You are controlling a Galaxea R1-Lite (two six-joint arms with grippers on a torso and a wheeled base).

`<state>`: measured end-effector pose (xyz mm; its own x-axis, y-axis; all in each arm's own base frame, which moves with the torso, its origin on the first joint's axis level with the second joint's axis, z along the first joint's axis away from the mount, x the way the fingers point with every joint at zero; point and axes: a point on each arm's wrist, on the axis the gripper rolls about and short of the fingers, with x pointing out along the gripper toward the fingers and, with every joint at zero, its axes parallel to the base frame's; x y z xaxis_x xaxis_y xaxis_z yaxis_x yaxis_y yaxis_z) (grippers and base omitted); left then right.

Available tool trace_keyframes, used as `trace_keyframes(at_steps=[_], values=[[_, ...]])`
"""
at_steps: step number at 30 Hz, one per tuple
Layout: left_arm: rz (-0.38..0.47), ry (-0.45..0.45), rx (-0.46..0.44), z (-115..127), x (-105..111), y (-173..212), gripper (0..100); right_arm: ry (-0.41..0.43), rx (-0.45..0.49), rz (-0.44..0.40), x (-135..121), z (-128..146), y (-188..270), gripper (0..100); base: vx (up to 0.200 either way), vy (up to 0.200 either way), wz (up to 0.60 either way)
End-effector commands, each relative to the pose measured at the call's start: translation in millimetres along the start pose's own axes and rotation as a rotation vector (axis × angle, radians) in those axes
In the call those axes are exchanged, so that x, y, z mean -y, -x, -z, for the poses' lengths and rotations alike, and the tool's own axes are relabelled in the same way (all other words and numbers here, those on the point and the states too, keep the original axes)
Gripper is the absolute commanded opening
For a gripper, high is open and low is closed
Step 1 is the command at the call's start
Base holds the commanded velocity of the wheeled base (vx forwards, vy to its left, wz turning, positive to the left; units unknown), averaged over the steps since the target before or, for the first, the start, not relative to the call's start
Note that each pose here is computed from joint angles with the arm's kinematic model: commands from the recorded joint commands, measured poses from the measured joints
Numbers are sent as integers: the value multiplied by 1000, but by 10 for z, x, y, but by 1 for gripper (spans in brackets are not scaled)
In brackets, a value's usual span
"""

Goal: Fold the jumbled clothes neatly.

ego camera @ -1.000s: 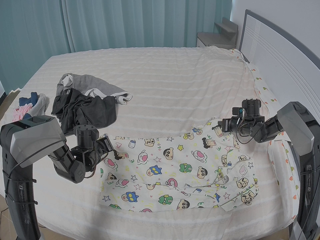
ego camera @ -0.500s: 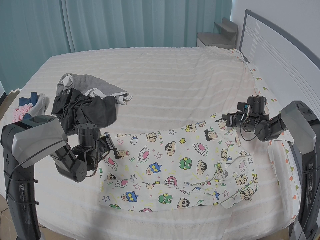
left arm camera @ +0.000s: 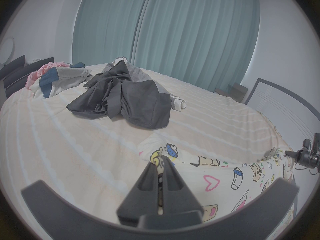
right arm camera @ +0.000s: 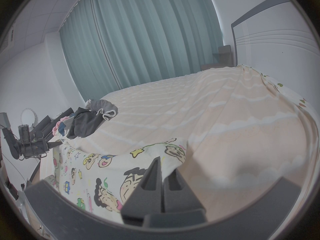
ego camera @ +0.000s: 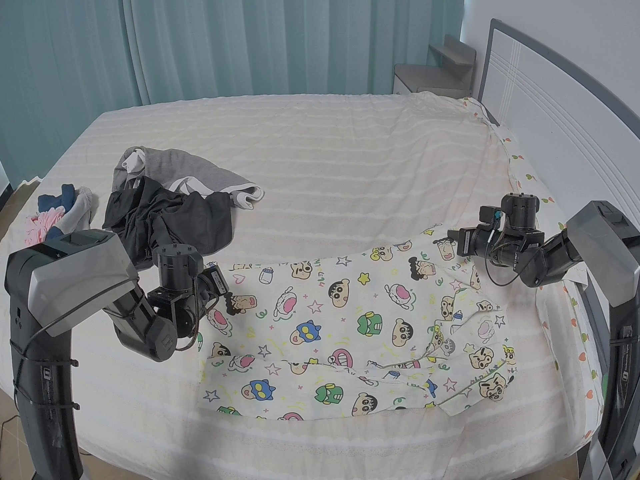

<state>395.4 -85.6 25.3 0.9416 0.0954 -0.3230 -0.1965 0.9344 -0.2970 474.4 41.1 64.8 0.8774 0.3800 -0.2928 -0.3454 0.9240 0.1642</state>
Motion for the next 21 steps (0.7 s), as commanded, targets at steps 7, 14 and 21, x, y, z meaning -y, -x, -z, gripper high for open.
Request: trace_keyframes(at_steps=[7, 14, 21], values=[[3, -14, -14, 32, 7, 37, 0, -11, -24, -50, -4, -92, 421, 0, 0, 0, 0], [10, -36, -49, 69, -9, 192, 0, 0, -50, -83, 13, 95, 629, 0, 0, 0, 0], [18, -55, -56, 139, -31, 288, 0, 22, -101, -120, -17, 341, 857, 0, 0, 0, 0]])
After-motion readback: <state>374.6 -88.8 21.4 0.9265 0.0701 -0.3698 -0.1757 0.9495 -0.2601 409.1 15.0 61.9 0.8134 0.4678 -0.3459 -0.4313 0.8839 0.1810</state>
